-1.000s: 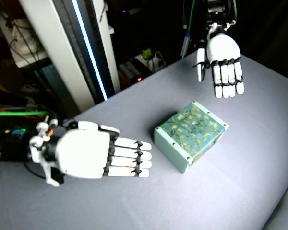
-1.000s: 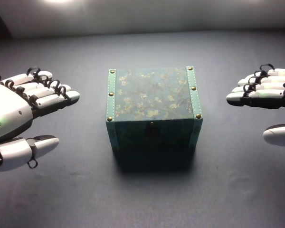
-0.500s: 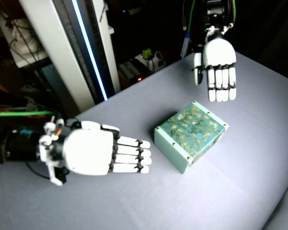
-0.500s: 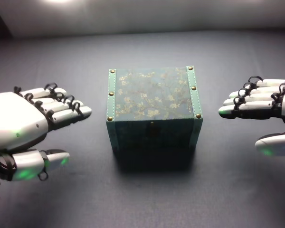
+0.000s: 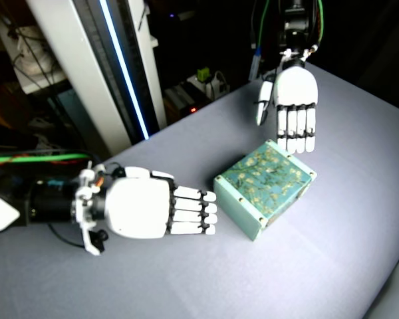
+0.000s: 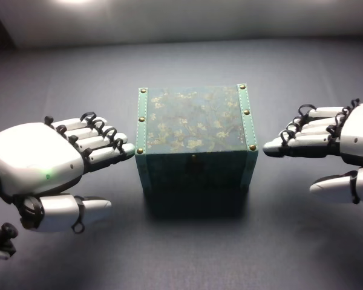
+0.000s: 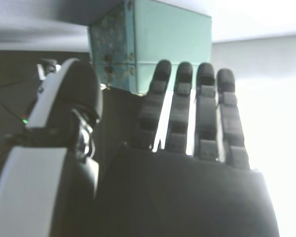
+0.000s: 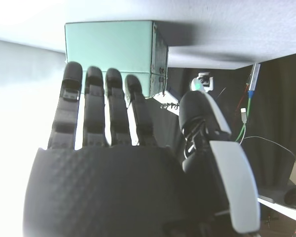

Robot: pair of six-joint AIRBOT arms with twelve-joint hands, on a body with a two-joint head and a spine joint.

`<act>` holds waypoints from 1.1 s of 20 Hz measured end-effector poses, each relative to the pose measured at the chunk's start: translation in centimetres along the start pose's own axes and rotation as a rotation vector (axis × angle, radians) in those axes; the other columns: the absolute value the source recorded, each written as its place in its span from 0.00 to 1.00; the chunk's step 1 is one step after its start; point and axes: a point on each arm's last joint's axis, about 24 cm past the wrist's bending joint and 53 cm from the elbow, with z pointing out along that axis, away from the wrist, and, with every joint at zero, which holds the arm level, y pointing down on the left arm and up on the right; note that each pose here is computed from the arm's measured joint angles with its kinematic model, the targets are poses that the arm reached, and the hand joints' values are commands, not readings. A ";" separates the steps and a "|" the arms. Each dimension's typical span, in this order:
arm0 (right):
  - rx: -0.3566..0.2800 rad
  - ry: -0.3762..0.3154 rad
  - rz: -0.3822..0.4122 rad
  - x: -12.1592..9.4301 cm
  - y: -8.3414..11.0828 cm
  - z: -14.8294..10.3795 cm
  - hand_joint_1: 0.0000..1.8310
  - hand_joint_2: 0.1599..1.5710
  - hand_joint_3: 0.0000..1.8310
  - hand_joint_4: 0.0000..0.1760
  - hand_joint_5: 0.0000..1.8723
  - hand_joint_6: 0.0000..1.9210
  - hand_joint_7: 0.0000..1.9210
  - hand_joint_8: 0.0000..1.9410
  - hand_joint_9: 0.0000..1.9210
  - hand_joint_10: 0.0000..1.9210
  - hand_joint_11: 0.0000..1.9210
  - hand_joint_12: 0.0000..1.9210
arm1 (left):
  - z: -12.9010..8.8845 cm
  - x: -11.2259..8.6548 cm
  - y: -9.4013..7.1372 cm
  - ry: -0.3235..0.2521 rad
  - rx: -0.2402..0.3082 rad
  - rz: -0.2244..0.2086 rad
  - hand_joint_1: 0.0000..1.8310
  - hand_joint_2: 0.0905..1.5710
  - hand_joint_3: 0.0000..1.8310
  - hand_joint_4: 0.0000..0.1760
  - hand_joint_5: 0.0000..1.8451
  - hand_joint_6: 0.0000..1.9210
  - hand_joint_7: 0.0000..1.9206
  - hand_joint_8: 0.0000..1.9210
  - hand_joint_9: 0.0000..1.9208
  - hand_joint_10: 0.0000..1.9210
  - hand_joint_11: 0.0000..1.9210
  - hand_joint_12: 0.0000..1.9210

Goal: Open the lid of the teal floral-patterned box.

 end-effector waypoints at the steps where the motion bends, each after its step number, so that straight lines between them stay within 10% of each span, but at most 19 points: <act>1: -0.010 -0.003 -0.001 -0.1 0.3 0.2 0.00 0.89 0.00 0.00 0.04 0.00 0.07 0.00 0.18 0.00 0.10 0.43 | 0.0 0.0 0.0 0.000 0.001 0.002 0.01 0.93 0.00 0.00 0.06 0.00 0.07 0.00 0.07 0.01 0.06 0.05; 3: -0.010 -0.004 0.003 -0.1 0.3 0.5 0.00 0.89 0.00 0.00 0.04 0.00 0.08 0.00 0.26 0.01 0.21 0.46 | 0.0 0.0 -0.1 0.001 0.001 0.000 0.03 0.93 0.00 0.00 0.07 0.00 0.07 0.00 0.08 0.01 0.08 0.05; 8: -0.002 -0.017 0.025 -0.3 -0.2 0.8 0.00 0.87 0.00 0.09 0.01 0.00 0.01 0.00 0.04 0.00 0.01 0.18 | 0.3 0.2 -0.2 0.004 0.008 -0.014 0.05 0.92 0.00 0.00 0.07 0.00 0.08 0.00 0.08 0.00 0.08 0.05; 22: -0.013 -0.043 0.069 -1.0 -0.1 0.8 0.00 0.83 0.00 0.00 0.06 0.00 0.06 0.01 0.07 0.01 0.03 0.16 | 0.3 -0.5 -0.3 -0.019 0.019 -0.032 0.00 0.89 0.00 0.00 0.07 0.00 0.08 0.00 0.09 0.00 0.06 0.04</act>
